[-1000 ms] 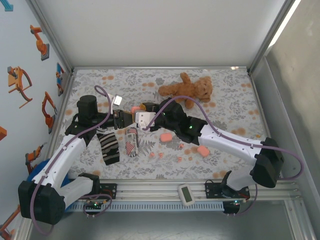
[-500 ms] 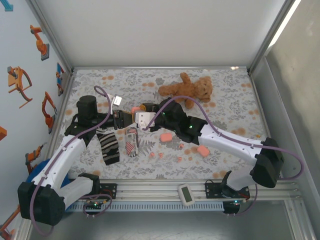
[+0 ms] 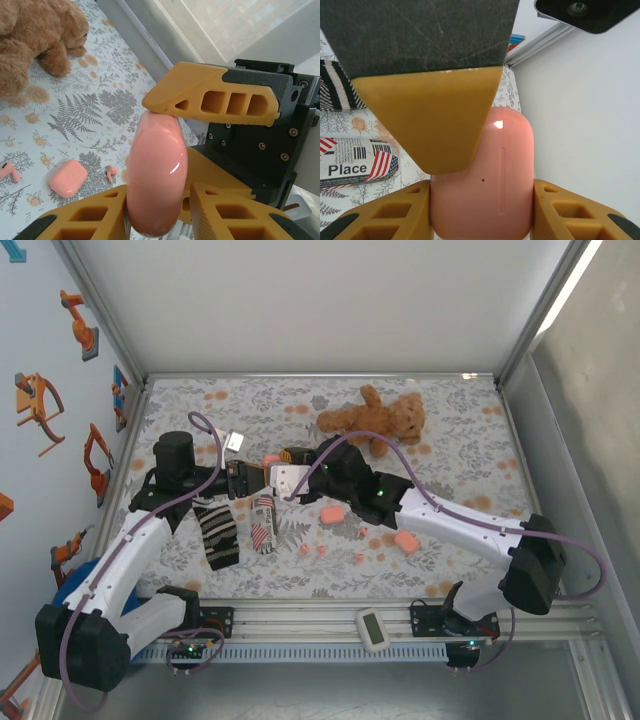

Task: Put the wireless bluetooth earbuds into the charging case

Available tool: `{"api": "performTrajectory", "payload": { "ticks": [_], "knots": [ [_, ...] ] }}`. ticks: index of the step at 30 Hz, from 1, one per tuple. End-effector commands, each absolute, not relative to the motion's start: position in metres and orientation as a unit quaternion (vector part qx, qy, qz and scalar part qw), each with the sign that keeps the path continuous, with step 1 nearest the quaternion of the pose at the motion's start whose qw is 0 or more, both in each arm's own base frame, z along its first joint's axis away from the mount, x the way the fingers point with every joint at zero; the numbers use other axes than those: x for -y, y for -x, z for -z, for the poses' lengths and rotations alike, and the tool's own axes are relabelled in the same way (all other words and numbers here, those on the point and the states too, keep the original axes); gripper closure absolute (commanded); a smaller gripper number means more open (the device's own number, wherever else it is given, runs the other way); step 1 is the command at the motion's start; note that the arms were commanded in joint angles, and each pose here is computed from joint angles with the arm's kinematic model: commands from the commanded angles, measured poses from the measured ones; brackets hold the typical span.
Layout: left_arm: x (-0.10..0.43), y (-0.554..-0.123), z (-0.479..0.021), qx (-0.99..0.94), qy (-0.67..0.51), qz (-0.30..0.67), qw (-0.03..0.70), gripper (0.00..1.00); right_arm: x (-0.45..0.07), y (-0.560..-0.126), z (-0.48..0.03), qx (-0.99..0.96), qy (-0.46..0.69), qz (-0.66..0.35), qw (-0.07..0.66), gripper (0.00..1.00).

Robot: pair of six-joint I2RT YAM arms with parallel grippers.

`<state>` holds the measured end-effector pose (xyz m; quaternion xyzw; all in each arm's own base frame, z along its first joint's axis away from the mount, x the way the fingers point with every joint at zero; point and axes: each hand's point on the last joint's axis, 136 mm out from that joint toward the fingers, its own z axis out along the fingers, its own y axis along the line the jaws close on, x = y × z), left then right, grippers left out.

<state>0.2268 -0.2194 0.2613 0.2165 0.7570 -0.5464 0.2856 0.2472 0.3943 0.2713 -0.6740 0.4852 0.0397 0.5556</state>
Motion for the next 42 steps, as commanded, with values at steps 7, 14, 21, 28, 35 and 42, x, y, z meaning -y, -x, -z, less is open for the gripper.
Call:
{"api": "performTrajectory", "payload": {
  "ticks": [7, 14, 21, 28, 35, 42],
  "knots": [
    [0.222, -0.220, -0.286, -0.729, -0.254, 0.552, 0.315, 0.76, -0.397, -0.241, -0.269, -0.490, 0.680, -0.055, 0.543, 0.58],
    [0.221, -0.219, -0.290, -0.725, -0.260, 0.549, 0.325, 0.87, -0.395, -0.233, -0.271, -0.500, 0.683, -0.082, 0.527, 0.56],
    [0.219, -0.218, -0.295, -0.717, -0.265, 0.541, 0.352, 0.92, -0.383, -0.213, -0.286, -0.511, 0.661, -0.136, 0.533, 0.35],
    [0.220, -0.219, -0.309, -0.703, -0.270, 0.515, 0.410, 0.94, -0.346, -0.188, -0.310, -0.531, 0.608, -0.229, 0.544, 0.30],
    [0.233, -0.203, -0.315, -0.642, -0.314, 0.471, 0.516, 0.94, -0.307, -0.191, -0.327, -0.586, 0.495, -0.324, 0.554, 0.24],
    [0.251, -0.184, -0.296, -0.610, -0.378, 0.457, 0.525, 0.95, -0.301, -0.181, -0.320, -0.607, 0.422, -0.415, 0.531, 0.19]
  ]
}}
